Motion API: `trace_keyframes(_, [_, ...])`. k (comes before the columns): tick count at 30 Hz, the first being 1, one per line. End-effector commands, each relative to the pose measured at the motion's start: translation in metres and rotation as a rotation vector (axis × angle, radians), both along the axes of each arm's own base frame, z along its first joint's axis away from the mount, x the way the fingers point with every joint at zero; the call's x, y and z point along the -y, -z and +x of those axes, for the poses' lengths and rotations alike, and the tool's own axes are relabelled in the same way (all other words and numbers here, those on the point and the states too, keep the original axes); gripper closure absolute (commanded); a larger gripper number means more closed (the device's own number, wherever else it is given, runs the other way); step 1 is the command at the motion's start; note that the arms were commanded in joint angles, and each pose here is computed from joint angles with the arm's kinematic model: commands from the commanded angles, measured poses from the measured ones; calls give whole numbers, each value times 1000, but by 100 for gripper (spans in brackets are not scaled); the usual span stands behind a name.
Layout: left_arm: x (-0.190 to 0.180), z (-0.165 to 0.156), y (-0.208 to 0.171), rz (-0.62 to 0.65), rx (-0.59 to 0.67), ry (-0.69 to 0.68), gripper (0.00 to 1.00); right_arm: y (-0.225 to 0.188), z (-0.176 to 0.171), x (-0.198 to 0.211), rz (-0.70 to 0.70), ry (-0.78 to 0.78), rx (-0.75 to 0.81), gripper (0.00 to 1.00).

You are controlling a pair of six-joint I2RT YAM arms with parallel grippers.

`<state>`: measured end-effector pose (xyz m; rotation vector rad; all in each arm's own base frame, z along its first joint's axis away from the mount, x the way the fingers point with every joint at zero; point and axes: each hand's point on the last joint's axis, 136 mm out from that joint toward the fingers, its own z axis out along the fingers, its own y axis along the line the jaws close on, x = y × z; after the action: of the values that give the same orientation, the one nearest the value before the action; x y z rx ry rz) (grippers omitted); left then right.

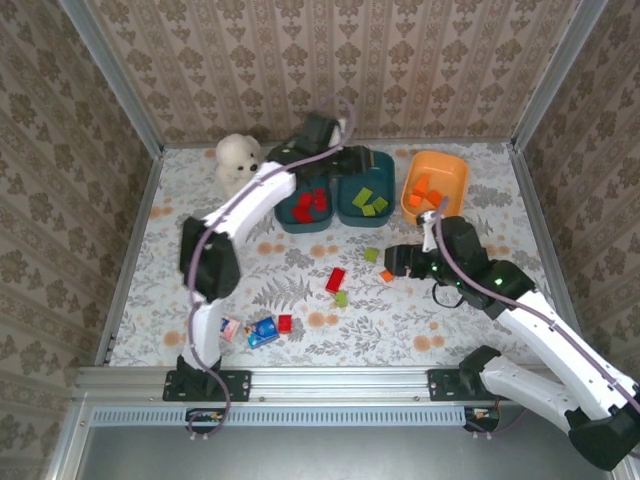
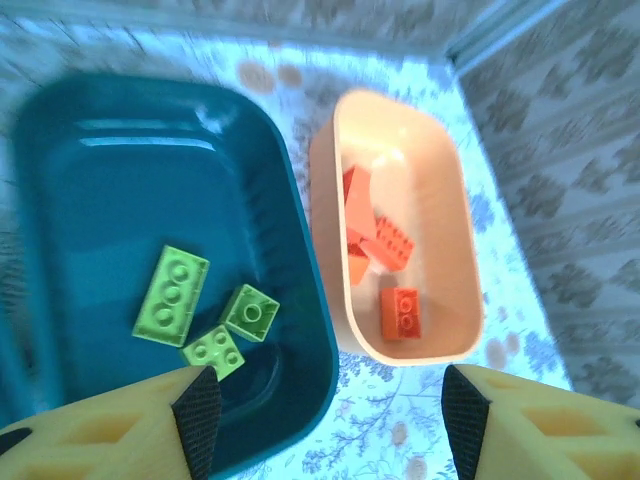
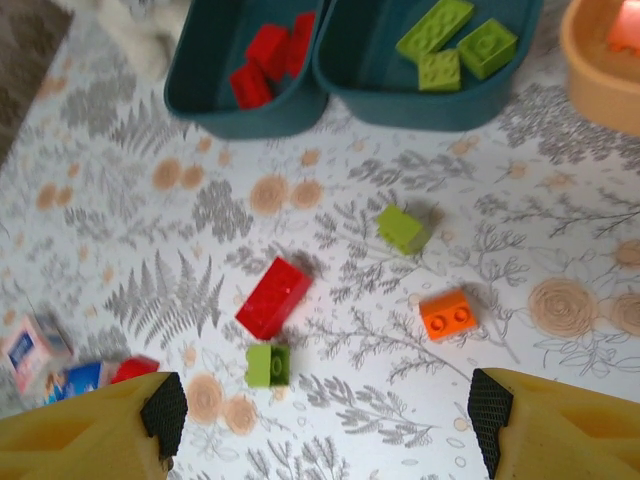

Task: Sort the legos into containers by color

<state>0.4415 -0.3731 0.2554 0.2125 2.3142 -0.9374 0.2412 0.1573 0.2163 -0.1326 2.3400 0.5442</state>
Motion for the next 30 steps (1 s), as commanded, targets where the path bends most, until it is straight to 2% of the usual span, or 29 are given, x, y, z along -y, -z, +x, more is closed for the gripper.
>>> trace_keyframes(1, [-48,-10,-6,-6,-5,-105,37,2,0,-8,-104,-39,13,23])
trace_keyframes(3, [-74,-31,1,27,-21,-125,36,8,2,-9,-135,-11,-7,23])
trace_keyframes(6, [-107,-69,16,82,-59,-139,35,21,8,3,-155,116,-88,24])
trace_keyframes(9, [-133,-109,28,110,-85,-146,33,21,17,-4,-119,164,-110,28])
trace_keyframes(11, [-150,-132,39,132,-107,-157,33,27,23,1,-127,255,-154,29])
trace_keyframes(13, [-163,-154,50,148,-129,-165,33,47,24,12,-142,401,-266,28])
trace_keyframes(16, [-173,-179,60,152,-152,-161,33,83,23,8,-123,499,-413,29])
trace_keyframes(21, [-175,-204,62,153,-134,-109,32,133,29,-9,-42,618,-562,29])
trace_keyframes(25, [-176,-213,53,101,-107,-98,31,153,44,-8,-19,682,-579,31])
trace_keyframes(30, [-183,-220,47,97,-93,-109,31,170,52,-5,-25,748,-629,33])
